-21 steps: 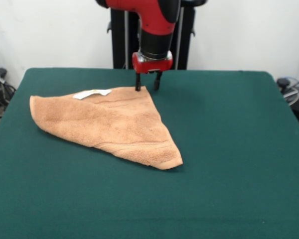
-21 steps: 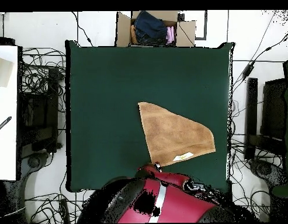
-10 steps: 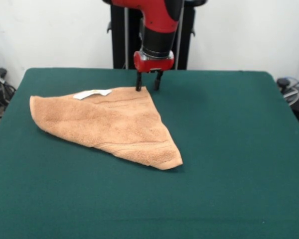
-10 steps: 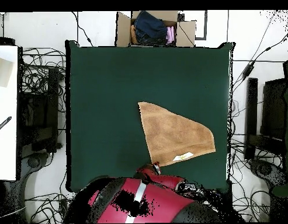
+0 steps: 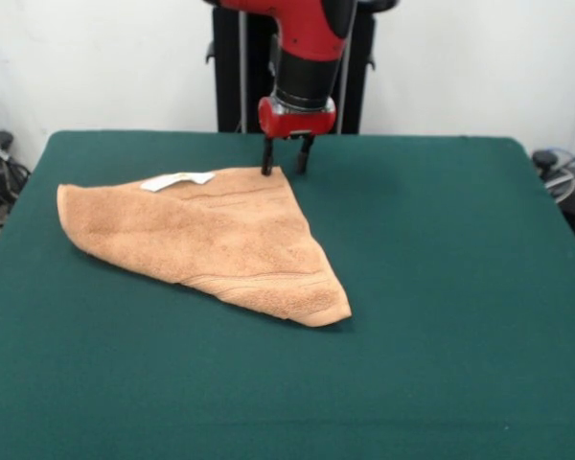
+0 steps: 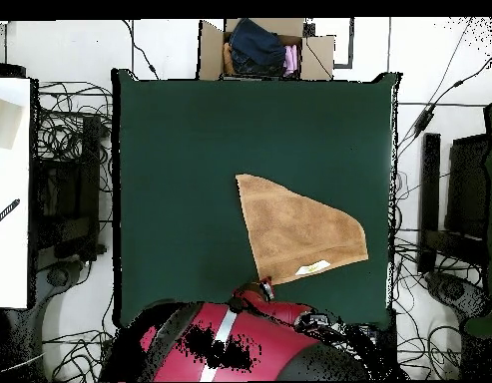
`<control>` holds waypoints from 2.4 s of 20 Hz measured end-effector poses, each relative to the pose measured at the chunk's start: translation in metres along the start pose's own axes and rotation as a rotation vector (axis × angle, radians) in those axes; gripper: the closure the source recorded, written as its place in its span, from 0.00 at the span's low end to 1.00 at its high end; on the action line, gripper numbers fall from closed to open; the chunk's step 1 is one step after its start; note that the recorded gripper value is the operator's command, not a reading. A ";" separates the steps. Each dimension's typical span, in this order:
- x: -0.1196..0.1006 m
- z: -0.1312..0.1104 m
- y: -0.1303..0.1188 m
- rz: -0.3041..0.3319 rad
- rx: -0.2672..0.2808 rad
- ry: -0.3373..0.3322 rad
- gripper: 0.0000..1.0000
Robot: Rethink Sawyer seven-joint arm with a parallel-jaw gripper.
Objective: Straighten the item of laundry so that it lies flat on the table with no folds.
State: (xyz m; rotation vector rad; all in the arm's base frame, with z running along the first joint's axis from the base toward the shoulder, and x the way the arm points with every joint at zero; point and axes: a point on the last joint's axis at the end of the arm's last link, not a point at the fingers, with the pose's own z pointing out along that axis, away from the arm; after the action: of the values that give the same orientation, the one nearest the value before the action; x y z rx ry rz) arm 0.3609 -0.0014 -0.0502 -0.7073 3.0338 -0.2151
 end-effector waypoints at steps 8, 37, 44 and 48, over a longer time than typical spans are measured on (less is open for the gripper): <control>0.000 0.000 0.000 0.000 0.001 -0.003 0.00; 0.009 -0.001 0.021 0.025 0.098 -0.049 1.00; -0.002 -0.003 0.047 0.059 0.160 -0.008 1.00; 0.000 -0.006 0.072 0.070 0.181 0.023 1.00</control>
State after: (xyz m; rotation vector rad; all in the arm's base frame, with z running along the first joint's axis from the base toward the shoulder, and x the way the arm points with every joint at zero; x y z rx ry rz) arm 0.3288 0.0637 -0.0545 -0.5879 3.0028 -0.4922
